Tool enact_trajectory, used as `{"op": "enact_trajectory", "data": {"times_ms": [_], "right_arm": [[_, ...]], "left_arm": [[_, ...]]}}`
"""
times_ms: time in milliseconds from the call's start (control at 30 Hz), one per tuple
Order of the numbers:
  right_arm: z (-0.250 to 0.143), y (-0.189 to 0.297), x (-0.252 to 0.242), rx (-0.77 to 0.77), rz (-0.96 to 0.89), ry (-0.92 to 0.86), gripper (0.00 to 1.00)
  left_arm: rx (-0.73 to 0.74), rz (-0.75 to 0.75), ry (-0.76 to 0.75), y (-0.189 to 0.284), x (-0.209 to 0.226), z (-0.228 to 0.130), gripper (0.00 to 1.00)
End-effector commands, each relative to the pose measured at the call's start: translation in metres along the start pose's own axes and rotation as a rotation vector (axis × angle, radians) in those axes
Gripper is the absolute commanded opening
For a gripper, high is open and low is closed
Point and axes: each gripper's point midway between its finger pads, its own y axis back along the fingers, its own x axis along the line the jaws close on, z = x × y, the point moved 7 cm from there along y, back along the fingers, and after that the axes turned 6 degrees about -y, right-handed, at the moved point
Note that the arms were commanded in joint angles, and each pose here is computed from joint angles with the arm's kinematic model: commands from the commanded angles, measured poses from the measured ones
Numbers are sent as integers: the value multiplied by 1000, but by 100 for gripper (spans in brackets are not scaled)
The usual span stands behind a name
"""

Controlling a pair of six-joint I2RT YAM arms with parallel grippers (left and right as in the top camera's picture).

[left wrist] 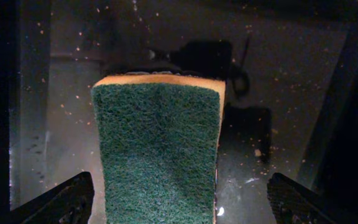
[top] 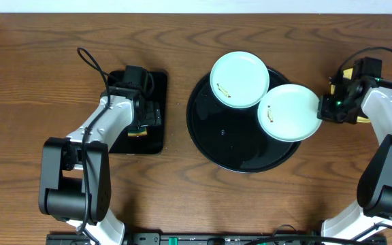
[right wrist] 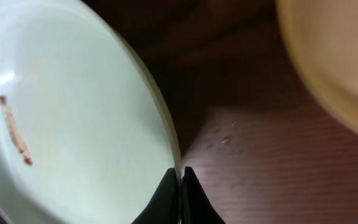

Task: Clean dirty plates on tray and stack at the side
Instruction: 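Set the yellow plate down on the table at the right side, then grip the rim of the lower pale green plate with the right gripper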

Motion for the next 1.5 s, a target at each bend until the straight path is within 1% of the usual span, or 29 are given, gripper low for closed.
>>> {"op": "enact_trajectory", "data": {"times_ms": [0, 67, 200, 433, 533, 633, 733, 800, 833, 867, 900, 967, 1033, 1200, 1233, 1300, 1333, 1400, 1467], "right_arm": [[-10, 8, 20, 48, 156, -31, 1], [-18, 8, 25, 97, 188, -74, 1], [-35, 8, 34, 198, 173, -154, 1], [-56, -3, 60, 271, 156, -99, 1], [-62, -11, 68, 267, 63, -84, 1], [-68, -17, 80, 259, 22, -45, 2], [-68, -20, 94, 238, 34, 0, 9], [-67, -22, 101, 218, 47, 48, 17], [-65, -23, 105, 194, 63, 136, 31], [-62, -24, 106, 175, 68, 201, 40], [-57, -24, 104, 146, 51, 273, 44], [-53, -25, 101, 121, 18, 311, 47], [-50, -25, 98, 98, -19, 322, 48], [-55, -29, 101, 119, 16, 322, 40], [-58, -29, 103, 128, 29, 340, 39], [-62, -31, 106, 134, 36, 380, 39], [-63, -33, 110, 126, 42, 429, 39], [-62, -36, 114, 107, 50, 472, 38], [-61, -42, 116, 72, 62, 520, 34]], "left_arm": [[0, 15, 6, -1, 4, 0, 89], [0, 15, 5, -1, 4, 0, 89], [0, 15, 6, -1, 4, 0, 89], [0, 15, 5, -1, 4, 0, 89], [0, 15, 5, -1, 4, 0, 89], [0, 15, 5, -1, 4, 0, 89], [0, 15, 5, -1, 4, 0, 89], [0, 15, 6, -1, 4, 0, 89], [0, 15, 5, -1, 4, 0, 89], [0, 15, 5, -1, 4, 0, 89], [0, 15, 5, -1, 4, 0, 89], [0, 15, 5, -1, 4, 0, 89], [0, 15, 6, -1, 4, 0, 89], [0, 15, 5, -1, 4, 0, 89], [0, 15, 5, -1, 4, 0, 89], [0, 15, 5, -1, 4, 0, 89], [0, 15, 5, -1, 4, 0, 89], [0, 15, 5, -1, 4, 0, 89], [0, 15, 5, -1, 4, 0, 89]]}}
